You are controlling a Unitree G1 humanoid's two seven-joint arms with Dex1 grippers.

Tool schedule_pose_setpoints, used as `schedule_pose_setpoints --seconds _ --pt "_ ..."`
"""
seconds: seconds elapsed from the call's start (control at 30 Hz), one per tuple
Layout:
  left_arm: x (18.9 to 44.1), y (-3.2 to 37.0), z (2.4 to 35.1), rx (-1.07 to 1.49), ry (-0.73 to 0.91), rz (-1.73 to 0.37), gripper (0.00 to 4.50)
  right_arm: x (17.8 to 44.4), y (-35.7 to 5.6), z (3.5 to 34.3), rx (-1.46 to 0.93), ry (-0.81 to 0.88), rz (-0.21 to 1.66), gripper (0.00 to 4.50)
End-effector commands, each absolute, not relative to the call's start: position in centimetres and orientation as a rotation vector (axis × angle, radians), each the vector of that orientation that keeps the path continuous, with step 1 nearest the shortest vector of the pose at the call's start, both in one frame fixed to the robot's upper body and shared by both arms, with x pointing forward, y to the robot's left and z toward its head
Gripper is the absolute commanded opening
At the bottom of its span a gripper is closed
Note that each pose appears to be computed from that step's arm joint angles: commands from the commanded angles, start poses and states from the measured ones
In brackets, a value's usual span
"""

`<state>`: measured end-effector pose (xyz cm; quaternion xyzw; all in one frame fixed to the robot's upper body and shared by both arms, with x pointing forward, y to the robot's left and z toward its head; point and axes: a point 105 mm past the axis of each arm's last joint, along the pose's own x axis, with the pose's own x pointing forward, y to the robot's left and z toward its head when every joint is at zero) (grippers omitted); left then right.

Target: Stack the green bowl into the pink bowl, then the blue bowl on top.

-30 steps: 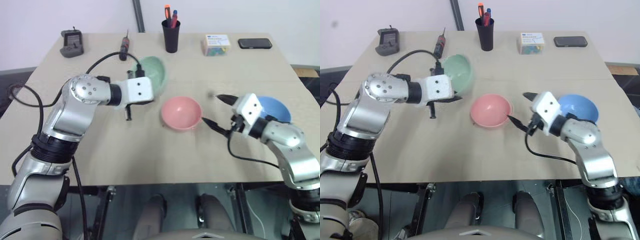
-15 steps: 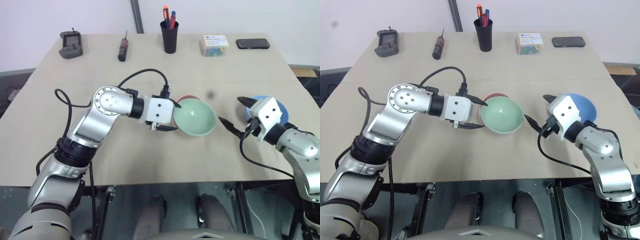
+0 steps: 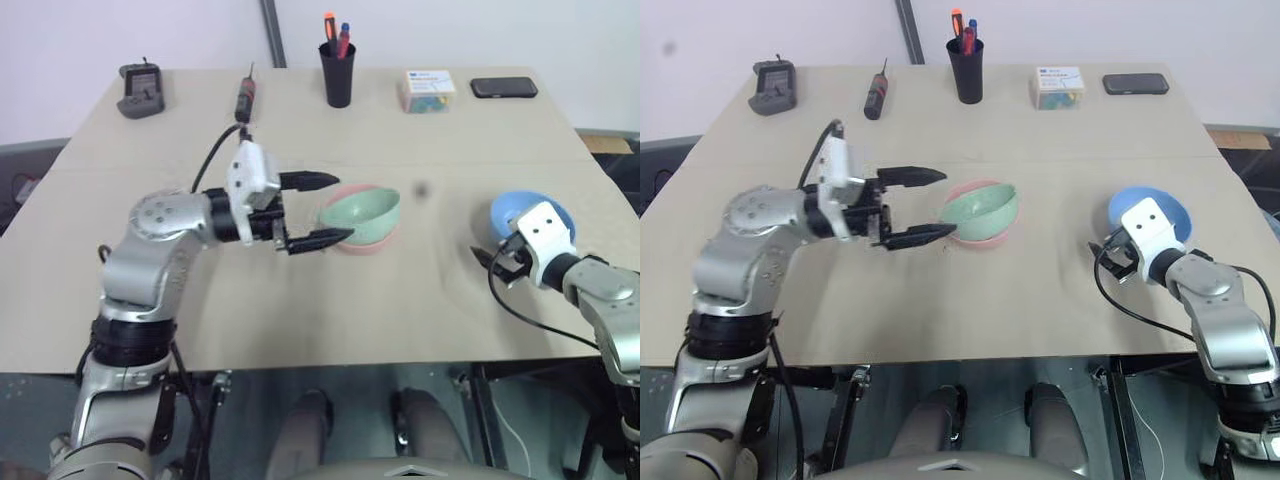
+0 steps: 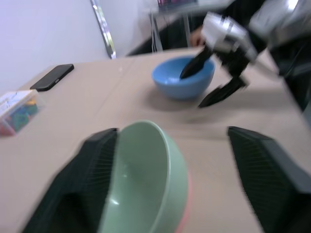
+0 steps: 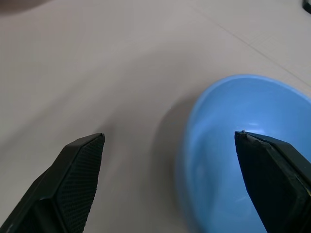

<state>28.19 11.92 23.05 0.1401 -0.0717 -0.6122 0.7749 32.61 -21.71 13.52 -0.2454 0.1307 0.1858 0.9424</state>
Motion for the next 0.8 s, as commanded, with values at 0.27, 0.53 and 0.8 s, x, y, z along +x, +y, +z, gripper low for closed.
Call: schedule_pose_setpoints --seconds 0.27,0.53,0.8 --pt "25.8 14.9 21.5 0.227 -0.108 -1.287 4.5 34.1 -22.9 13.5 -0.507 0.318 0.353 1.78" --pt "25.6 16.0 20.9 0.206 -0.112 -1.221 4.5 34.3 -21.2 16.8 -0.544 0.161 0.439 0.03" --pt "25.8 16.8 19.9 0.197 -0.099 -1.153 4.5 29.8 -8.9 24.1 -0.439 -0.231 0.999 0.03"
